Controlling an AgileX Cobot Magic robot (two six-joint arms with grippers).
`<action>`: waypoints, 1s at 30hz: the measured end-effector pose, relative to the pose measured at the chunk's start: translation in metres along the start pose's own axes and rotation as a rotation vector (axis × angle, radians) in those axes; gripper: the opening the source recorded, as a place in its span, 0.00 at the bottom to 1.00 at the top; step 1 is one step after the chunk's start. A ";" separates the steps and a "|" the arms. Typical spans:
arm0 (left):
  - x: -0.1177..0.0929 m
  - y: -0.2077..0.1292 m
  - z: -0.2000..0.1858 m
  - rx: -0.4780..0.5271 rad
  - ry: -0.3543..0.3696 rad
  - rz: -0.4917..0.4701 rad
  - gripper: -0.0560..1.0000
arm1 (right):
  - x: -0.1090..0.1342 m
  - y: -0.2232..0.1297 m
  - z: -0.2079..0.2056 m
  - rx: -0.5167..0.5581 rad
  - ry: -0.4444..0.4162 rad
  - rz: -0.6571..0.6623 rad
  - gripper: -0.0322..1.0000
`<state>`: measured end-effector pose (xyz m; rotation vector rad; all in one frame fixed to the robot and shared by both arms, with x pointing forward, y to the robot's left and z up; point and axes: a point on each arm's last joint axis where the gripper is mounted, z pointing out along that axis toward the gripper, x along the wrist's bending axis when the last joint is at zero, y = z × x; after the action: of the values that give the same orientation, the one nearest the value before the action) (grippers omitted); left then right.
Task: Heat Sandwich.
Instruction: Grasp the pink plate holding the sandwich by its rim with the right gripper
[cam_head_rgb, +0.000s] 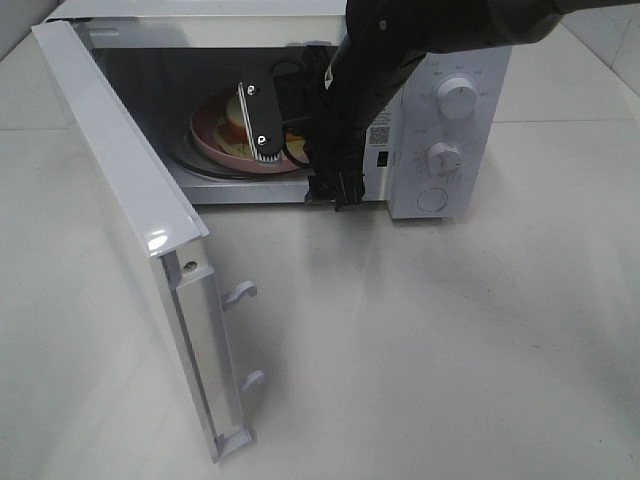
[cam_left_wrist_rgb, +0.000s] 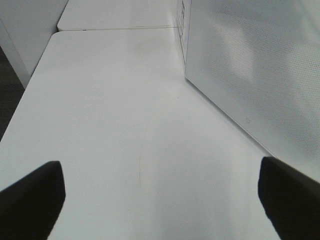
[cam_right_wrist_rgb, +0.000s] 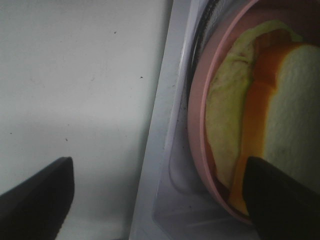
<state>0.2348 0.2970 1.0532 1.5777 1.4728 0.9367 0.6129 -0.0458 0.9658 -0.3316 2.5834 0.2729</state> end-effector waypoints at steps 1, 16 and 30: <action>0.000 0.000 0.000 0.000 0.000 0.000 0.99 | 0.000 0.000 0.004 0.002 0.005 0.000 0.88; 0.000 0.000 0.000 0.000 0.000 0.000 0.99 | -0.019 0.008 0.035 -0.004 -0.019 0.000 0.86; 0.000 0.000 0.000 0.000 0.000 0.000 0.99 | -0.023 0.011 0.063 0.005 -0.002 0.024 0.84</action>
<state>0.2348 0.2970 1.0532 1.5777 1.4728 0.9367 0.6585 -0.0148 0.9254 -0.2988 2.5870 0.2752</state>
